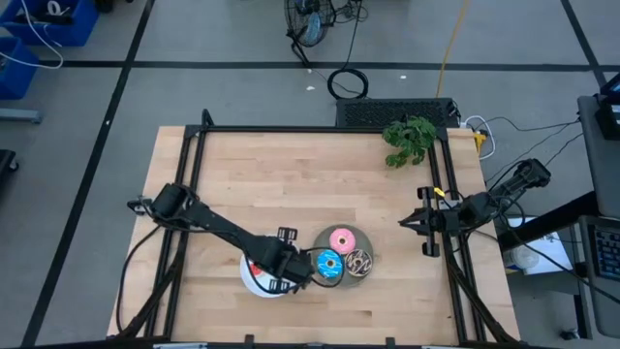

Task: Pick & Place donuts
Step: Put the small white donut on the white plate

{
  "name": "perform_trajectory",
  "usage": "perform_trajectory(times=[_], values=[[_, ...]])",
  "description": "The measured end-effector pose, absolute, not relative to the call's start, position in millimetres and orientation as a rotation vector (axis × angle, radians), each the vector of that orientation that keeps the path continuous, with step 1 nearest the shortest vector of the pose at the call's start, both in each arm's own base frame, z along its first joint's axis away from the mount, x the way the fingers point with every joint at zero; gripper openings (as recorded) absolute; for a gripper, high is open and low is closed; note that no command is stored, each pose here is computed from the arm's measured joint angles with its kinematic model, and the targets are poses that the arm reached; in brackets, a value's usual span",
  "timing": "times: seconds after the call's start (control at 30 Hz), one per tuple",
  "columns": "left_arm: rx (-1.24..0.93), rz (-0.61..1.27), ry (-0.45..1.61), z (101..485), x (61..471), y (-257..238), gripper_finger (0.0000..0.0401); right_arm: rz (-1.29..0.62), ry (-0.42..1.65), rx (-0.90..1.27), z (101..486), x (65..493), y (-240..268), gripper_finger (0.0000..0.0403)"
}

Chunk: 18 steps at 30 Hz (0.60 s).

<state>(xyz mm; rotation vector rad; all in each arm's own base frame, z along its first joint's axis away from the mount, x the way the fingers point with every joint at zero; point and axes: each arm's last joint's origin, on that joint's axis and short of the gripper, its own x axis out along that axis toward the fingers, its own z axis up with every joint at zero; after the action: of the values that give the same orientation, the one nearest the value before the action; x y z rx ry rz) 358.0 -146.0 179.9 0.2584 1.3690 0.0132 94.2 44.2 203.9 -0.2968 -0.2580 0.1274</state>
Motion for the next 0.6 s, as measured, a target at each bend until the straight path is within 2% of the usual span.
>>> perform_trajectory(times=[0.23, 0.47, 0.6], values=[[0.232, 0.067, 1.374, 154.2, 350.1, -138.9, 0.0021, 0.128, -0.259, -0.292, 204.1, 94.1, 44.2, 0.0000], [0.218, 0.076, 1.376, 147.4, 348.1, -136.0, 0.0014, 0.128, -0.259, -0.293, 204.1, 94.1, 44.2, 0.0000], [0.169, 0.100, 1.367, 150.4, 352.0, -132.5, 0.0055, 0.127, -0.260, -0.293, 204.1, 94.1, 44.2, 0.0000]])
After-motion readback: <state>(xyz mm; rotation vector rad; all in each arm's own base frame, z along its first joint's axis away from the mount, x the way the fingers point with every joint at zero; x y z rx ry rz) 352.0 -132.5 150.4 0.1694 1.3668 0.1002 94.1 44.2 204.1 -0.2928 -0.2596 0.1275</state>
